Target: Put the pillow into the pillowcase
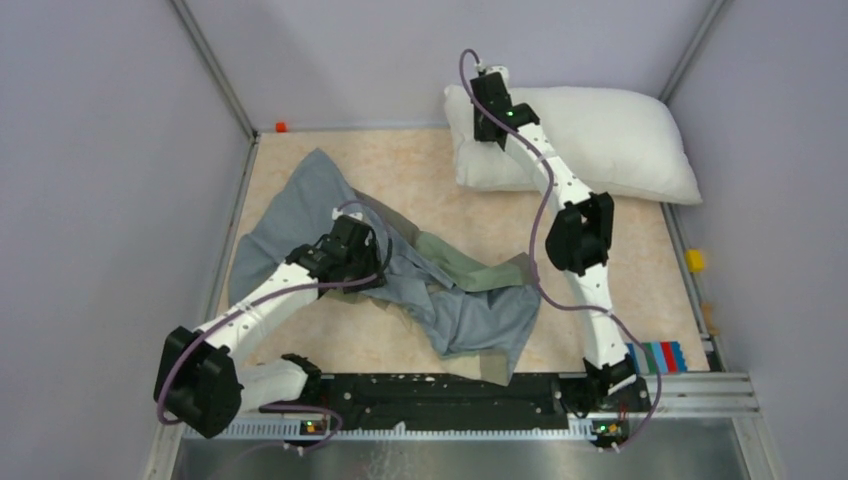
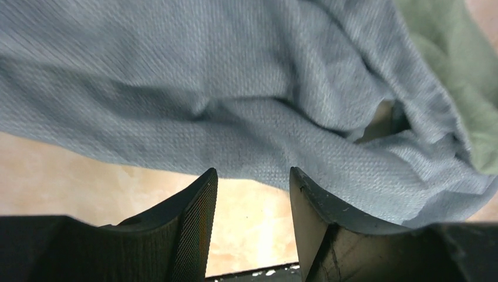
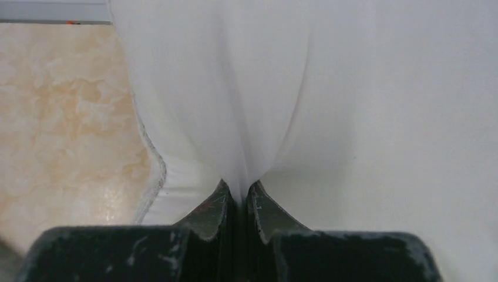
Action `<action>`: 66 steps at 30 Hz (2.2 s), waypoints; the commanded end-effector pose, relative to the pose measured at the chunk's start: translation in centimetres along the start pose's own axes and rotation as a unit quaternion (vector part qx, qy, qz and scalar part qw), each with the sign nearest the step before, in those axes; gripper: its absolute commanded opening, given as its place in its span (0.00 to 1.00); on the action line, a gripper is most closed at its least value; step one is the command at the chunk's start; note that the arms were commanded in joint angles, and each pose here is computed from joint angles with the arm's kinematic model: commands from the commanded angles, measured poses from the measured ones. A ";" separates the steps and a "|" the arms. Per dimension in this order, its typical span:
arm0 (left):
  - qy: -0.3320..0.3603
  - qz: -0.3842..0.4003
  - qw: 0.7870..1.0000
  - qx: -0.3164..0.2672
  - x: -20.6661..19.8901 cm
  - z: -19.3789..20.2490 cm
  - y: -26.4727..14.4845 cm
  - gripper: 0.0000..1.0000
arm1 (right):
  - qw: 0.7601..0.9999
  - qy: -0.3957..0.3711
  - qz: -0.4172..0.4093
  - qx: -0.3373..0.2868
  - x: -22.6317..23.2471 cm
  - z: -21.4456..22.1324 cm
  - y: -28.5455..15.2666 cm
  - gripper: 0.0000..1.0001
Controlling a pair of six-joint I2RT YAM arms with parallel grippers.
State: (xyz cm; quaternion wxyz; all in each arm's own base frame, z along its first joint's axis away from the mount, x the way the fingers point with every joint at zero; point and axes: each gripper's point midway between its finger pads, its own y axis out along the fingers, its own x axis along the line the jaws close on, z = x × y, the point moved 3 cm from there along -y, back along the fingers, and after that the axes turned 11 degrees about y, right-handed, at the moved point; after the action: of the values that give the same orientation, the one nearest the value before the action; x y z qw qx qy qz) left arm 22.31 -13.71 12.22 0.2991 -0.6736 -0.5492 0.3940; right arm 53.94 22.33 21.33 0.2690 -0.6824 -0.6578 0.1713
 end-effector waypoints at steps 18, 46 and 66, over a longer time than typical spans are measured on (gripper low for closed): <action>-0.009 0.035 0.999 0.023 -7.4 8.7 0.2 0.57 | 0.993 -0.057 -0.103 0.033 1.2 10.2 -19.3 0.68; 0.002 0.061 0.998 -0.022 -13.7 11.8 -2.3 0.69 | 0.968 -0.124 -0.161 0.149 0.3 27.0 -17.6 0.41; 0.083 0.023 0.996 0.019 -13.4 13.4 -1.1 0.00 | 0.986 -0.073 -0.048 0.141 -1.5 21.7 -12.5 0.00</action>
State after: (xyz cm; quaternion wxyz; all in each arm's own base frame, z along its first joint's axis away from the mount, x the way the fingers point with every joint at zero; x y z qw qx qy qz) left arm 10.27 -28.17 7.80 0.3361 -0.7041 -0.5196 0.3483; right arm 27.60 24.43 9.87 0.3287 -0.5557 -0.6942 0.3182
